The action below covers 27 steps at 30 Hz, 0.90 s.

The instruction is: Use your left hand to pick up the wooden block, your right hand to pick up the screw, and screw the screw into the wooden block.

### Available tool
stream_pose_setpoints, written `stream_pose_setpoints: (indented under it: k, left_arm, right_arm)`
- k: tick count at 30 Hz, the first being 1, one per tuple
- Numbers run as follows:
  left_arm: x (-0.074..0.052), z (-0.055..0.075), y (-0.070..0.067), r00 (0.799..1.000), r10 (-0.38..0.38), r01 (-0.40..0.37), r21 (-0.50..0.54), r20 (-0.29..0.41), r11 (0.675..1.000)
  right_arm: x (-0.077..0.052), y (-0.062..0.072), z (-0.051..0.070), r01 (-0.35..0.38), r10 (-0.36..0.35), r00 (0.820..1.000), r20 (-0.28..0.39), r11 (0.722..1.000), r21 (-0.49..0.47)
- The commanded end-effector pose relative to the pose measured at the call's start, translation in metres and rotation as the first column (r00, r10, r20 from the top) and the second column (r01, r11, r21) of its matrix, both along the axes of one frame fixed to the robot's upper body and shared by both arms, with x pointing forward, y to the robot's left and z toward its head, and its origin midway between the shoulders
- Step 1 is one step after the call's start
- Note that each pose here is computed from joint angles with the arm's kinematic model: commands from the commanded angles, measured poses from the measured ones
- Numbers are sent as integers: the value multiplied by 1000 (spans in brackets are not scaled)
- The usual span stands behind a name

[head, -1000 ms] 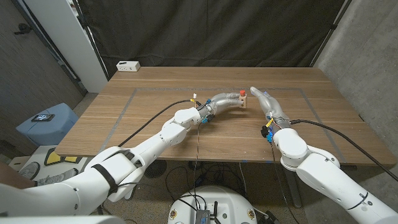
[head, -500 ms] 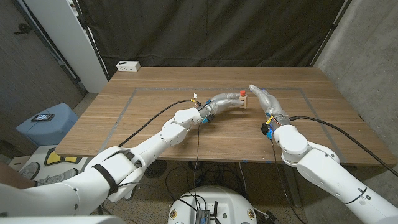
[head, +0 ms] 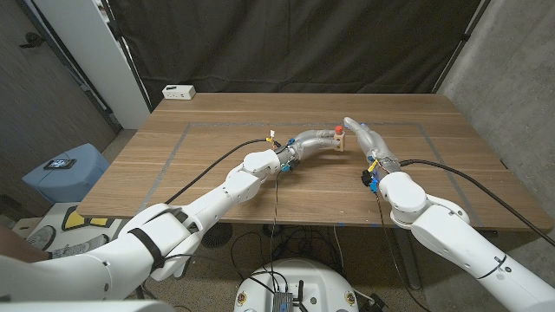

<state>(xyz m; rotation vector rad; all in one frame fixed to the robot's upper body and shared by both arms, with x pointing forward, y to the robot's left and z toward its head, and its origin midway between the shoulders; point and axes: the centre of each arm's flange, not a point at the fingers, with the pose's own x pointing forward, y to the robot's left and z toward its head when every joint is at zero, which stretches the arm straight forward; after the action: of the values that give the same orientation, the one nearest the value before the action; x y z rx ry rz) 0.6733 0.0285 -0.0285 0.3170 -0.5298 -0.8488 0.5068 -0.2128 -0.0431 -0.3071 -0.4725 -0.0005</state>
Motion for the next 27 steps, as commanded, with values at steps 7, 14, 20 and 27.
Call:
stream_pose_setpoints:
  k: [7, 14, 20, 27]
  left_arm:
    - [1, 0, 0, 1000, 2, -2, -1, -2, 1000]
    - [2, 1, 0, 1000, 2, -2, -2, -4, 1000]
    - [2, 0, 0, 1000, 0, 1, 1, -5, 1000]
    - [2, 0, -1, 1000, -4, 4, 1, -6, 1000]
  right_arm:
    - [2, 9, 0, -34, 34, 999, -14, 999, -20]
    - [1, 11, -1, -40, 40, 999, -20, 999, -25]
    - [0, 11, -1, -42, 41, 999, -22, 999, -29]
    - [-2, 11, -2, -35, 34, 999, -20, 999, -28]
